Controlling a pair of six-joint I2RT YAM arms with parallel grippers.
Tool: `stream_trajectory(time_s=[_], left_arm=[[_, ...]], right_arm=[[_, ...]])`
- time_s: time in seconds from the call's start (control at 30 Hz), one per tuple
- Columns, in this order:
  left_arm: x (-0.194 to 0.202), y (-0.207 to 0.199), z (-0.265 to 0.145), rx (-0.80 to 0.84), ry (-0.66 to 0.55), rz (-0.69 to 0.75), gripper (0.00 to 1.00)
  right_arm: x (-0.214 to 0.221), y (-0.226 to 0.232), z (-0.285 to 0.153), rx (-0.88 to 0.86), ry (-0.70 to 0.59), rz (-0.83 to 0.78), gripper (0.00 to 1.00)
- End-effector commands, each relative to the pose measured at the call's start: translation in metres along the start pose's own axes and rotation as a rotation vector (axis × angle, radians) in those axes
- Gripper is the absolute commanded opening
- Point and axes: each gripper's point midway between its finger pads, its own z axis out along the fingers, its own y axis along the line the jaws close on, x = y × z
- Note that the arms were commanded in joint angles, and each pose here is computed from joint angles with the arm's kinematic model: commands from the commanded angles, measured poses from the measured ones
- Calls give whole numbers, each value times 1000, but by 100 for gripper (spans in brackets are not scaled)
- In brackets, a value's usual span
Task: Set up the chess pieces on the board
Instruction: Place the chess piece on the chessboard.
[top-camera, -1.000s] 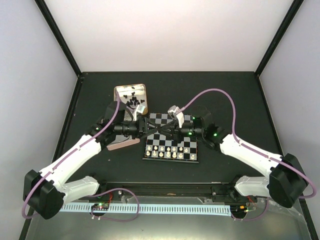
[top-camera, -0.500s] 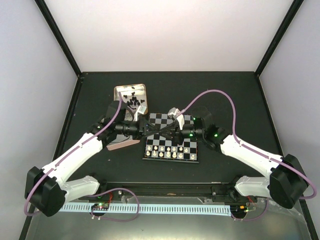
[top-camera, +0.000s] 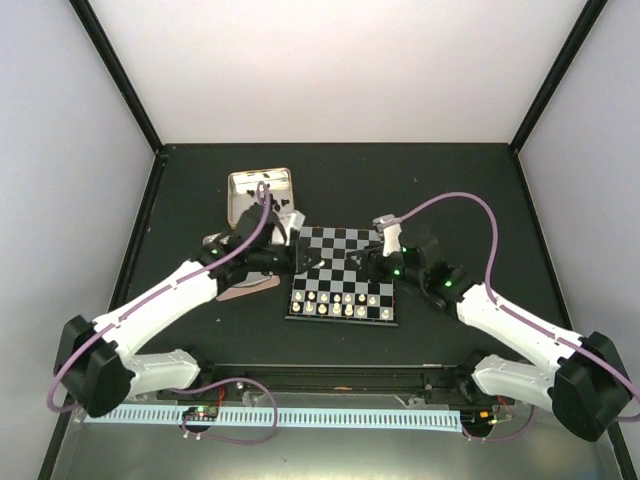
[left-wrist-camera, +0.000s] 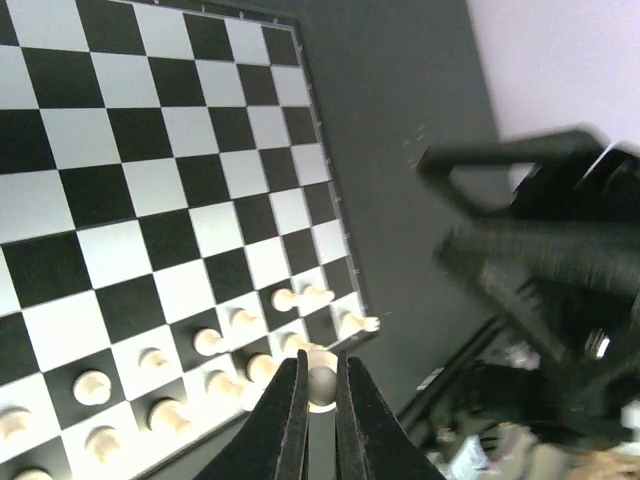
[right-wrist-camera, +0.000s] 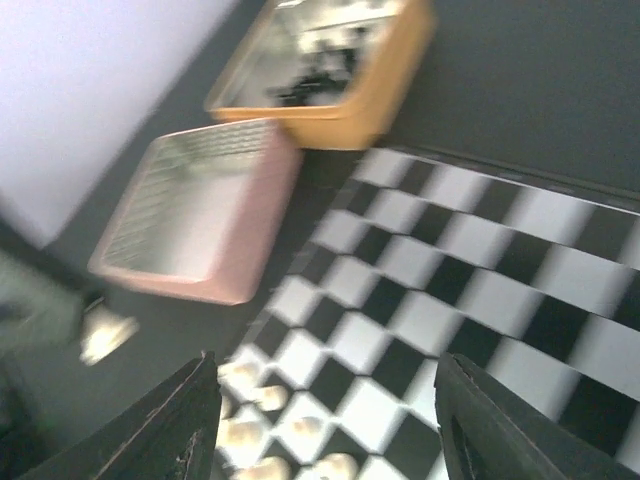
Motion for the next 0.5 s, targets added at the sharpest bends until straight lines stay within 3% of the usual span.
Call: stream_trajectory(time_s=[0.0, 0.2, 0.47], left_arm=[[-12, -5, 29, -121, -55, 220, 2], [-1, -39, 95, -159, 17, 465, 2], [33, -74, 164, -126, 151, 678, 2]], right_arm=[[8, -88, -21, 380, -43, 212, 59], [32, -169, -62, 610, -75, 507, 59], [48, -200, -85, 648, -111, 636, 59]])
